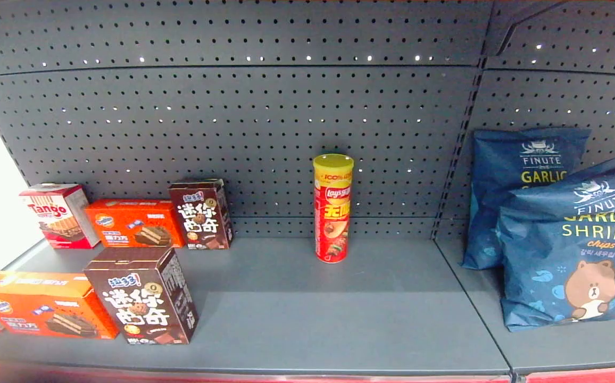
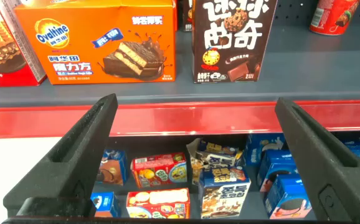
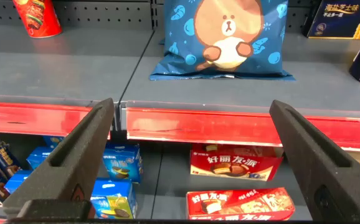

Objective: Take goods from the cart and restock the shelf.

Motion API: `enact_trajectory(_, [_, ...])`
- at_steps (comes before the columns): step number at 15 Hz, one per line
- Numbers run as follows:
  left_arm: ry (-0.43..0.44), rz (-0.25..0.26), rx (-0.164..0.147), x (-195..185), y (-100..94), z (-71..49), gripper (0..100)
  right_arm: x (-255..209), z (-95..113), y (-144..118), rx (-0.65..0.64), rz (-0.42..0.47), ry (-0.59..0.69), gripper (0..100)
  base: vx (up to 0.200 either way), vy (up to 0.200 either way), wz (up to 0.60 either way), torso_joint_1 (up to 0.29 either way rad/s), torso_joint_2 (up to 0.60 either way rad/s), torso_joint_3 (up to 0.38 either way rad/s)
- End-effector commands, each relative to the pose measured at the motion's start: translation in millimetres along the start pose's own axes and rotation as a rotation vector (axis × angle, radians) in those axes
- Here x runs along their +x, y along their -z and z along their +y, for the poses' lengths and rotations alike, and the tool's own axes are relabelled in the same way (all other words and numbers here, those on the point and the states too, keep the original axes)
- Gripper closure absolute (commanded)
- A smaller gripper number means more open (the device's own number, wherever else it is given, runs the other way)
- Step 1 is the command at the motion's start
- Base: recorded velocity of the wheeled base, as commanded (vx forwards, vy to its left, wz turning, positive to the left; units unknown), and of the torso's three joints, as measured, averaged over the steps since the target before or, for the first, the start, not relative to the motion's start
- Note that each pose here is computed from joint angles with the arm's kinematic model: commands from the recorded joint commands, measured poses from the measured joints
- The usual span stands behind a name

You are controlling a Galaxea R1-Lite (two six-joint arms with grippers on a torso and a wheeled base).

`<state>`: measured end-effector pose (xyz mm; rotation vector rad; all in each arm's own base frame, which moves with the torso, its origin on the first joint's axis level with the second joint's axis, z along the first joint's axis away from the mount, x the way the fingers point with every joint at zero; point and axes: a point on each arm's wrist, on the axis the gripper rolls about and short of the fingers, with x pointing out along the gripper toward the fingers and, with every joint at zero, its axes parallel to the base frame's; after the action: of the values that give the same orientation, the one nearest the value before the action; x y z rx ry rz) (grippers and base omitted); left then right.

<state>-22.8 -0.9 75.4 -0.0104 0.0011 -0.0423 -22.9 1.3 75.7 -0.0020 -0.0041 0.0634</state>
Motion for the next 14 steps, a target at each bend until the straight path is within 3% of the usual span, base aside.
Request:
enact_trajectory(1, [0.001, 0.001, 0.000, 0.0, 0.1, 0.0, 0, 0.1, 0.0, -0.1, -0.001, 0.001, -0.001, 0, 0.000, 0.000, 0.00, 0.000, 0.00, 0.000])
enact_trajectory(8, [0.002, 0.001, 0.001, 0.0, 0.1, 0.0, 0, 0.1, 0.0, -0.1, -0.003, 0.001, -0.001, 0, 0.000, 0.000, 0.00, 0.000, 0.00, 0.000])
enact_trajectory(14, [0.004, 0.001, 0.001, 0.0, 0.1, -0.1, 0, 0.1, 0.0, -0.1, -0.006, 0.001, 0.001, 0, 0.000, 0.000, 0.60, 0.004, 0.00, 0.002])
